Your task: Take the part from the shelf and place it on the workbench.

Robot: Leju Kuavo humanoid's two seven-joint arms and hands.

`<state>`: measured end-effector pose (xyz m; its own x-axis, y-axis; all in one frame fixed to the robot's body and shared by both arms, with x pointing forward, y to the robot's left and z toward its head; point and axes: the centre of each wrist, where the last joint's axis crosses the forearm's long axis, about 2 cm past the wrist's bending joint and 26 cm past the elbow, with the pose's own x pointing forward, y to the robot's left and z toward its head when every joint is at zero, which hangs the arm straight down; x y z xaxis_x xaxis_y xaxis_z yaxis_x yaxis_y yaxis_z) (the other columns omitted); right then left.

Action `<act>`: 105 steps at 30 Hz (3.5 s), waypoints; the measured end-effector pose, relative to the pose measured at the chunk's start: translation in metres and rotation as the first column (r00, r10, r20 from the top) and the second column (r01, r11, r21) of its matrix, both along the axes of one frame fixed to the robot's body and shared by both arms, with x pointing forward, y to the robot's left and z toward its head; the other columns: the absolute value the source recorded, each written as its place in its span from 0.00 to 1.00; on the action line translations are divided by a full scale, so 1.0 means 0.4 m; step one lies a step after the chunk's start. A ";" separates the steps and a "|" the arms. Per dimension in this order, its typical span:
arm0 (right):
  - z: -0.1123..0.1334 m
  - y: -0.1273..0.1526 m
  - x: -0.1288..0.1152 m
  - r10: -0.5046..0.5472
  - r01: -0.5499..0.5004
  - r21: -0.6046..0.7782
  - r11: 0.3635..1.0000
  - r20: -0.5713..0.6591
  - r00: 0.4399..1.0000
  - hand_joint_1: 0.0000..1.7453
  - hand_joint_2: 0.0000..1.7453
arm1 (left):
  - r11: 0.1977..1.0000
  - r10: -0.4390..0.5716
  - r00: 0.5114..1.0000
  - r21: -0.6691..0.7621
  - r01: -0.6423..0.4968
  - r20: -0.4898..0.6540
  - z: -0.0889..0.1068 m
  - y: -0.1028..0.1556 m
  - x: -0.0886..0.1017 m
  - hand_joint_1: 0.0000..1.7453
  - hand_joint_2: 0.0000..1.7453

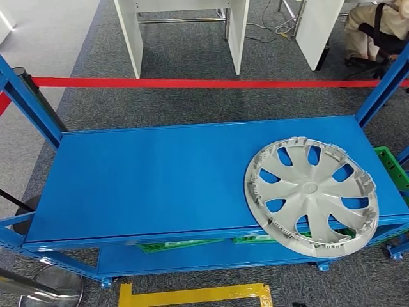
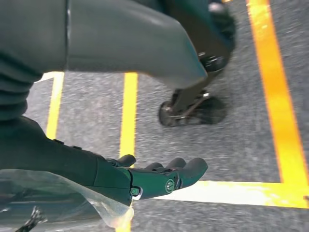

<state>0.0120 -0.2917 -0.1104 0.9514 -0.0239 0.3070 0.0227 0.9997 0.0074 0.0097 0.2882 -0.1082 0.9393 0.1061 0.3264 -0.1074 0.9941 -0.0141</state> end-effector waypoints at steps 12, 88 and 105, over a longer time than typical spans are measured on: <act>-0.004 -0.034 0.014 -0.168 0.171 -0.038 0.985 0.067 0.983 0.00 1.00 | 0.962 0.205 0.976 0.166 -0.215 0.079 0.000 0.025 0.025 0.00 1.00; 0.396 0.056 0.330 0.779 0.114 -0.771 0.627 0.622 -0.077 0.00 1.00 | 0.942 0.055 0.979 0.316 -0.115 0.194 0.008 -0.161 0.082 0.00 1.00; 0.433 0.011 0.300 0.855 0.127 -0.856 0.501 0.512 0.077 0.00 1.00 | 0.944 0.033 0.981 0.317 -0.094 0.193 0.005 -0.139 0.083 0.00 1.00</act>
<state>0.1321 -0.2873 0.0629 -0.2329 0.8423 0.4861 0.1218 0.5211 -0.8447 0.0427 0.2325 -0.1063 0.8552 0.0239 0.5177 -0.1967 0.9391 0.2817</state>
